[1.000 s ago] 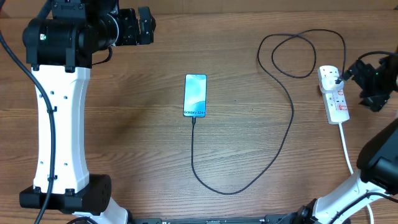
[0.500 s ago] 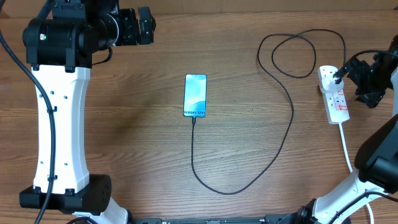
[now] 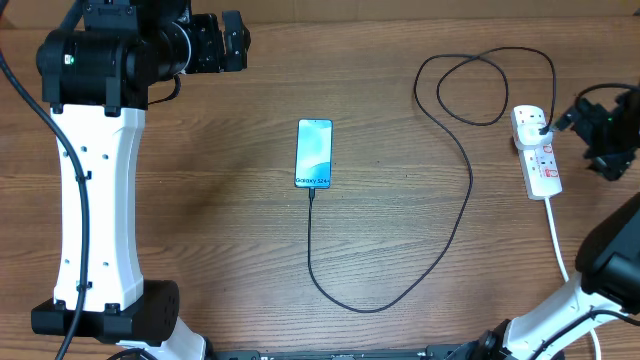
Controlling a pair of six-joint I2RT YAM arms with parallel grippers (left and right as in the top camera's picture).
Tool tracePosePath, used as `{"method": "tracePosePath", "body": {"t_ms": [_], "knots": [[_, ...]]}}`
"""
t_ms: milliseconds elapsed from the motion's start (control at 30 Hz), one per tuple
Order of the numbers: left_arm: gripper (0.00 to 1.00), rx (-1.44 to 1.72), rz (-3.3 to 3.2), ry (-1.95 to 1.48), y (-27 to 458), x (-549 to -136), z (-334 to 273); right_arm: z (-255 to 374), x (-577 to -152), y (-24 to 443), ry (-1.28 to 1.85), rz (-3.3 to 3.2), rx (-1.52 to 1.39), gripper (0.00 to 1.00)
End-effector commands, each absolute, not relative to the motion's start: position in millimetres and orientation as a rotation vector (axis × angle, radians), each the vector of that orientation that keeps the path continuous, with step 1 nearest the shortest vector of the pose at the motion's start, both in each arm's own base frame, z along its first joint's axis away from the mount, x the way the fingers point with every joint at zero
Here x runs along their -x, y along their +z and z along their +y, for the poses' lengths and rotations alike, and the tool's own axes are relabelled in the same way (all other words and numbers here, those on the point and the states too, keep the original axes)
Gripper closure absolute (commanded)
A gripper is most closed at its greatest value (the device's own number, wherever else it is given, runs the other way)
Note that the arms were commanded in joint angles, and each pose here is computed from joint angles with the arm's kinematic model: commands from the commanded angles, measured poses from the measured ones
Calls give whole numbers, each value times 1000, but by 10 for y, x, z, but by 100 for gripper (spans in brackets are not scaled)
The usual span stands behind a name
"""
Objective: Plug charger to phone and switch on socket
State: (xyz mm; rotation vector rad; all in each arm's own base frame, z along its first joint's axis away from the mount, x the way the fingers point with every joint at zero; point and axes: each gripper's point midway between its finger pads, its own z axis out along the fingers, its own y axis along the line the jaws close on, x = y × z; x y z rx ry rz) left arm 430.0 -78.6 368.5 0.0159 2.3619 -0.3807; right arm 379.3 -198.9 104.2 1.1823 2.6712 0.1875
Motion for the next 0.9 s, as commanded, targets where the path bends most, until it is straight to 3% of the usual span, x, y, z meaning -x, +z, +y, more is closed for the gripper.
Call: {"method": "tracePosePath", "body": {"t_ms": [0, 367, 867], "knots": [[0, -43, 2358, -365, 3692, -4296, -801, -2105, -3798, 1023, 141, 2678, -1115, 0], [0, -43, 2357, -364, 3693, -4296, -801, -2333, -4031, 883, 34, 2678, -887, 0], [0, -43, 2357, -364, 3693, -4296, -801, -2487, -3922, 475, 73, 2726, -978, 0]]}}
